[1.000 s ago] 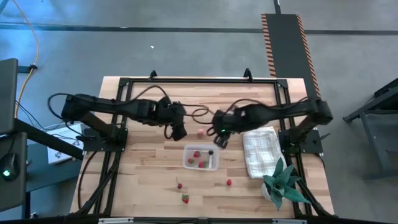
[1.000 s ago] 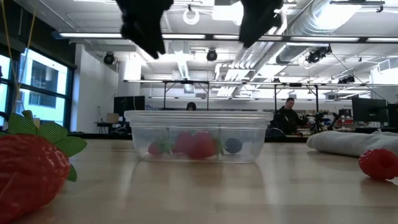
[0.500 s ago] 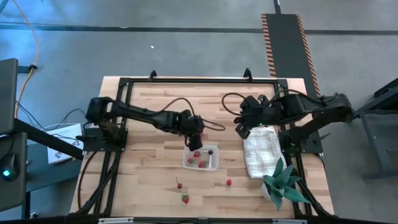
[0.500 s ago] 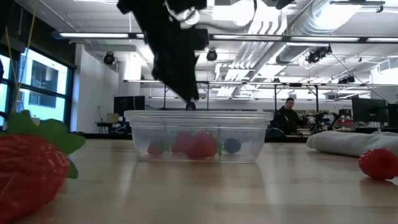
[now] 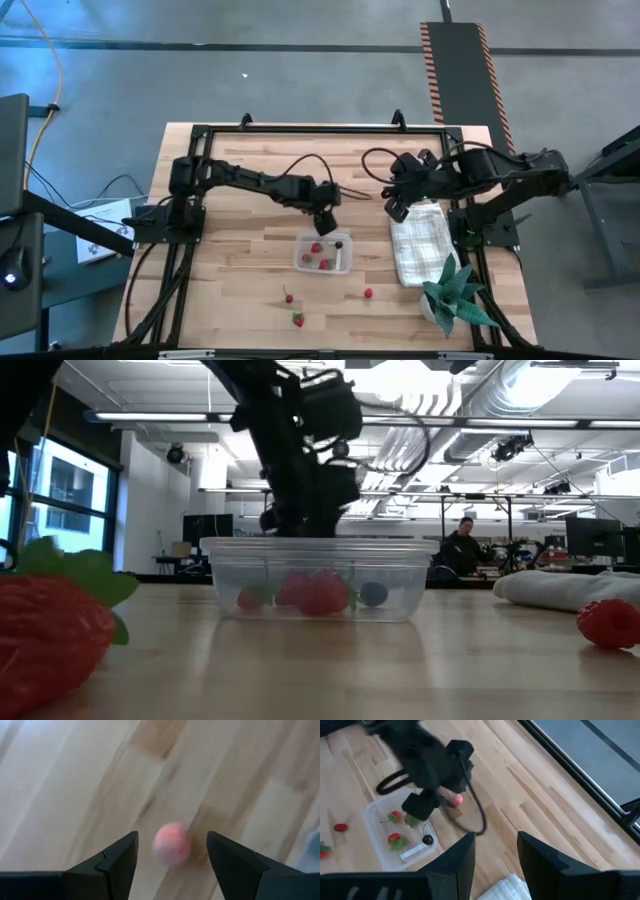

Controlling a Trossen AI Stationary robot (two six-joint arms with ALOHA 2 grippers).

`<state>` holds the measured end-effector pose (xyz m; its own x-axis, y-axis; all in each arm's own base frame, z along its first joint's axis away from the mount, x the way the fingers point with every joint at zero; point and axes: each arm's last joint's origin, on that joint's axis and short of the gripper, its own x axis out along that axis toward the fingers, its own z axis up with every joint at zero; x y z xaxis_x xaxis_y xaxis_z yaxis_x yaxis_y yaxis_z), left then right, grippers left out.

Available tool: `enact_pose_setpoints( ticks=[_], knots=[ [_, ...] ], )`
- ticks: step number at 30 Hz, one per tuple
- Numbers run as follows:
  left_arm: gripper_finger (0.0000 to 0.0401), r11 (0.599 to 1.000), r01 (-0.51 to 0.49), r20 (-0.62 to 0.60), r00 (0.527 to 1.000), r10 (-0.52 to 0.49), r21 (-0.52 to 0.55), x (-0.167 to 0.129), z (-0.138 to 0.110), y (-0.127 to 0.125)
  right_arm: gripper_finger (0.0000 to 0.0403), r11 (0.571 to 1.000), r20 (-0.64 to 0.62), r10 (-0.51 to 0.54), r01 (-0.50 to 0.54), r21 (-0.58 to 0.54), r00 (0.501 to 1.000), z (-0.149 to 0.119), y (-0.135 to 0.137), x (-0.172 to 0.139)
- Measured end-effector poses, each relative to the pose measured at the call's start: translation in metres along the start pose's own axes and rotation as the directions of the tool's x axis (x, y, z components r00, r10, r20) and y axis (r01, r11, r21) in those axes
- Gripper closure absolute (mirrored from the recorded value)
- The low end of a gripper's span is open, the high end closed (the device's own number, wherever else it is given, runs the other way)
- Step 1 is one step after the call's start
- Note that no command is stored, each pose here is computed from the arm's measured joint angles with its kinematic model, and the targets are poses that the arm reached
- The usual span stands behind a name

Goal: Pick and placing Produce into tupperware
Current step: Put the pink peach into the bin

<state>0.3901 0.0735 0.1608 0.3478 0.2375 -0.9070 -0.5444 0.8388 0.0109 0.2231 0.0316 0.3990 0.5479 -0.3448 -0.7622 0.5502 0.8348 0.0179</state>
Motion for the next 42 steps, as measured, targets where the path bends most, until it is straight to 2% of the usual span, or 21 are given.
enact_pose_setpoints(
  ticks=[5,16,19,23,29,30,32,37,42],
  knots=[
    [0.0176,0.998,0.032,-0.046,0.998,-0.034,-0.045,0.01,0.003,0.013,0.0265,1.0,0.019,0.014,-0.014,0.011,1.0,-0.001,-0.006,-0.009],
    [0.0177,0.997,0.059,-0.088,0.994,-0.063,-0.052,0.023,0.0,0.014,0.0265,1.0,0.056,-0.006,0.005,0.015,0.998,-0.002,-0.014,-0.017],
    [0.0189,0.997,0.057,-0.11,0.992,-0.062,-0.05,0.025,-0.003,0.014,0.0265,1.0,0.056,-0.011,0.011,0.014,0.998,-0.002,-0.014,-0.017],
    [0.0241,0.997,0.061,-0.102,0.993,-0.066,-0.05,0.025,-0.002,0.014,0.0265,1.0,0.056,-0.012,0.011,0.012,0.998,-0.002,-0.014,-0.017],
    [0.0368,0.995,0.091,-0.096,0.991,-0.095,-0.044,0.024,-0.001,0.012,0.0265,1.0,0.054,-0.014,0.014,0.011,0.998,-0.002,-0.014,-0.017],
    [0.038,0.994,0.1,-0.096,0.99,-0.103,-0.041,0.023,-0.001,0.01,0.0265,1.0,0.054,-0.014,0.014,0.011,0.998,-0.002,-0.014,-0.017],
    [0.038,0.994,0.107,-0.096,0.989,-0.11,-0.039,0.017,-0.001,0.01,0.0265,1.0,0.054,-0.014,0.014,0.011,0.998,-0.002,-0.014,-0.017],
    [0.034,0.995,0.091,-0.069,0.993,-0.093,-0.032,-0.016,0.009,0.009,0.0265,1.0,0.051,-0.016,0.016,0.01,0.999,-0.003,-0.014,-0.016],
    [0.0361,0.997,0.071,-0.004,0.997,-0.071,0.025,-0.067,0.024,0.002,0.0265,1.0,0.048,-0.017,0.017,0.006,0.999,-0.003,-0.014,-0.016]
  ],
)
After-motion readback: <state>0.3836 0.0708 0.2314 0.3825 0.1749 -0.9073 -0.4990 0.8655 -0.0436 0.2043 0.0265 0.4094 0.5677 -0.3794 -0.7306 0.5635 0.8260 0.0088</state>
